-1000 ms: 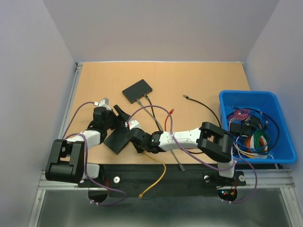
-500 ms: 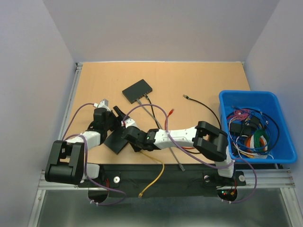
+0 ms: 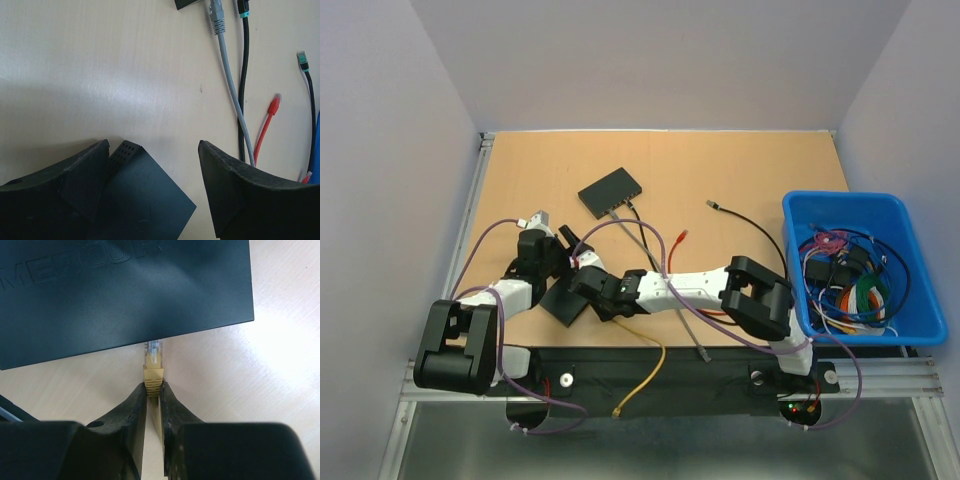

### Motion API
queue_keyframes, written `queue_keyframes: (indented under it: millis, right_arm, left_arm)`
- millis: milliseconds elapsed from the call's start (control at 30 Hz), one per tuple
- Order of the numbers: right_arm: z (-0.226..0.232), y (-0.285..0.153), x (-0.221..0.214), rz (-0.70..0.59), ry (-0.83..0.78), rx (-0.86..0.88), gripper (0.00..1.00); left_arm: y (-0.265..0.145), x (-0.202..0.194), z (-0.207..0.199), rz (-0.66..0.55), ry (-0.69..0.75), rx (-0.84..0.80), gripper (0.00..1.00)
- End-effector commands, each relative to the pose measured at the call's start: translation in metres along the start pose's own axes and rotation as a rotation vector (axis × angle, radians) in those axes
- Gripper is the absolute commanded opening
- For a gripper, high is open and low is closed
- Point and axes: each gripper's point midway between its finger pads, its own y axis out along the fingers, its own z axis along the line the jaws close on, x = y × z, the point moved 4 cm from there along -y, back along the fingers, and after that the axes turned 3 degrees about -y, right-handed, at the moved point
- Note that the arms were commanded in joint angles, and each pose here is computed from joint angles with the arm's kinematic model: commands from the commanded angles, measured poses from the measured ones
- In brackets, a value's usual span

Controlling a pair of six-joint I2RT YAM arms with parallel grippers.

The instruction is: Insert the plug into the switch port

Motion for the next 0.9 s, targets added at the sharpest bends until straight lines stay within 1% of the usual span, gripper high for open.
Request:
queue_keyframes:
  millis: [0,400,867]
  right_arm:
    - [0.006,-0.001,0.029,-0.086,0.011,-0.016,0.0]
    - [0.0,-0.012,0.063,-0.188,-0.028,-0.09,0.0]
    - [0.001,0.003,0.066,-0.207,-0.087,-0.104,0.01]
  left_arm:
    - [-0.006,-0.013,-0.002,0.043,0.011,-0.023,0.82]
    - [-0.007,-0.027,0.005,0.09,-0.003,0.007,0.81]
    - [-0.006,-0.031,0.005,0.11,-0.006,0.01,0.8]
